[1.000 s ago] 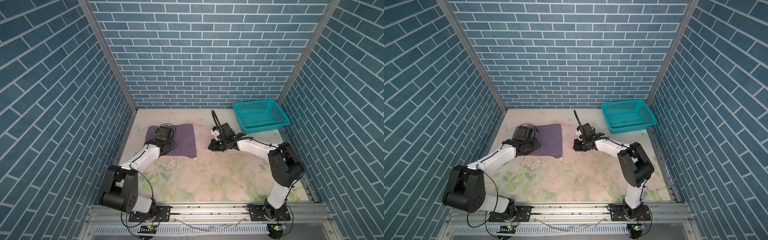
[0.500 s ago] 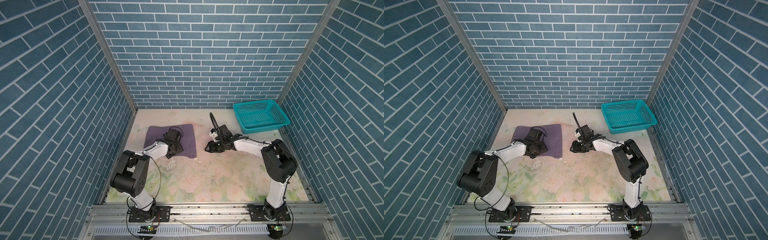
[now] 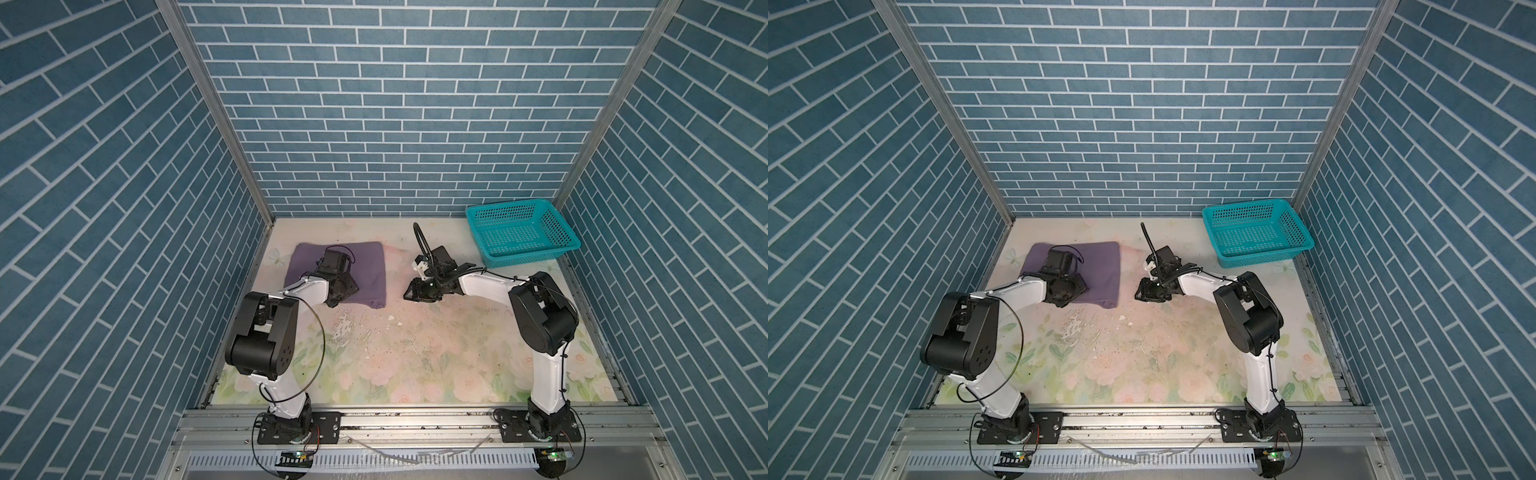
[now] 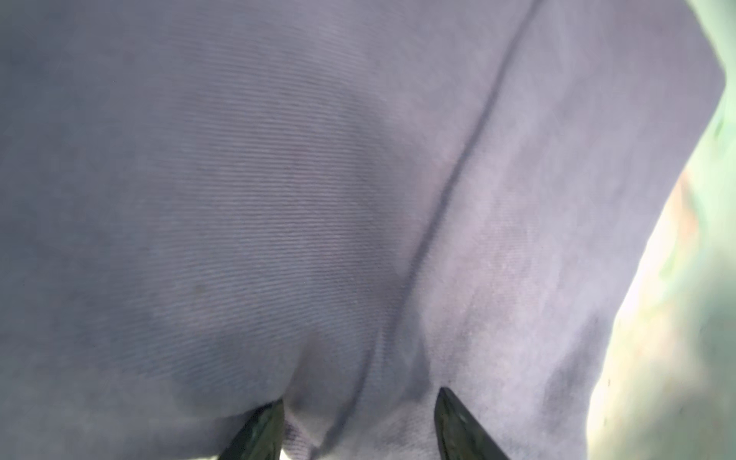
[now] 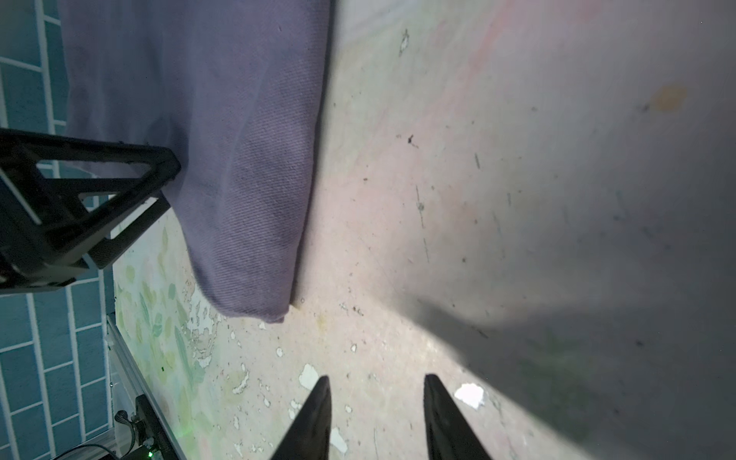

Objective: Fold and stack the trousers
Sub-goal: Move the trousers to the top-left of the table.

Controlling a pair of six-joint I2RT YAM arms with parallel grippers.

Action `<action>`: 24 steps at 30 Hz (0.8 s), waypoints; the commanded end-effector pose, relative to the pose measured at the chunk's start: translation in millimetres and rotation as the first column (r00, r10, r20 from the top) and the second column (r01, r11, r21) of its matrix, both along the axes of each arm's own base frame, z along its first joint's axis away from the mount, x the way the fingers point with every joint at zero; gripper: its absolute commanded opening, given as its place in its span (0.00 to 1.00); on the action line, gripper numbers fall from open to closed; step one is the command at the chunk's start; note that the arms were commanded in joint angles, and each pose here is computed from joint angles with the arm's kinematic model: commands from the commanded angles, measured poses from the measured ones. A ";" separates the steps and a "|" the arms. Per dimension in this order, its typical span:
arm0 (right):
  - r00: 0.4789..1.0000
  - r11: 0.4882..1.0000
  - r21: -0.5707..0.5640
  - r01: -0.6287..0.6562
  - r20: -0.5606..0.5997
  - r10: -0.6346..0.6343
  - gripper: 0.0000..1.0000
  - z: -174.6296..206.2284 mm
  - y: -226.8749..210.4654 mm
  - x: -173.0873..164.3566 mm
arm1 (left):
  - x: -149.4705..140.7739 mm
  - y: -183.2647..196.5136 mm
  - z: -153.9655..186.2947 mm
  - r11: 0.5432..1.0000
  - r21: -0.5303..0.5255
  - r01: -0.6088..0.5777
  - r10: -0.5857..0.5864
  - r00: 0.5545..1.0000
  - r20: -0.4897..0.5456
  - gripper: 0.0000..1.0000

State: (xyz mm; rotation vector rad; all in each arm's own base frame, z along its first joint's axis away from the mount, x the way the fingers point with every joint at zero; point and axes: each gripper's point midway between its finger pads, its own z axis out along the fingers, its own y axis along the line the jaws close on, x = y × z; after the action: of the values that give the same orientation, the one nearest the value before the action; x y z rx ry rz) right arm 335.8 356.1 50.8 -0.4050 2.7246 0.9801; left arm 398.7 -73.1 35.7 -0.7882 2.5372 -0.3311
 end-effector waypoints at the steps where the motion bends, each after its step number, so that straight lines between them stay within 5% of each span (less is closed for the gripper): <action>1: 1.000 1.000 -0.006 0.007 -0.019 -0.007 0.39 -0.1 1.9 5.7 | -8.8 27.7 -31.1 0.999 0.037 -0.038 0.042 0.995 -0.090 0.62; 13: 0.996 0.996 -0.045 0.079 0.034 -0.078 0.36 6.3 -25.3 7.1 | 1.7 38.0 7.2 0.998 0.043 -0.038 0.038 0.999 -0.013 0.62; 24: 0.948 0.964 0.042 0.263 0.175 -0.266 0.35 40.4 -86.2 12.3 | -5.8 -34.8 72.4 0.944 0.260 0.204 -0.229 0.971 0.072 0.66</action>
State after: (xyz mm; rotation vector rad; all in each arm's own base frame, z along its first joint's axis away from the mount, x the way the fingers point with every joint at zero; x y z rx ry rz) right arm 341.3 282.4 79.6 -0.1883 2.6003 0.8627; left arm 397.1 -105.4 106.1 -0.4819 2.4807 -0.2233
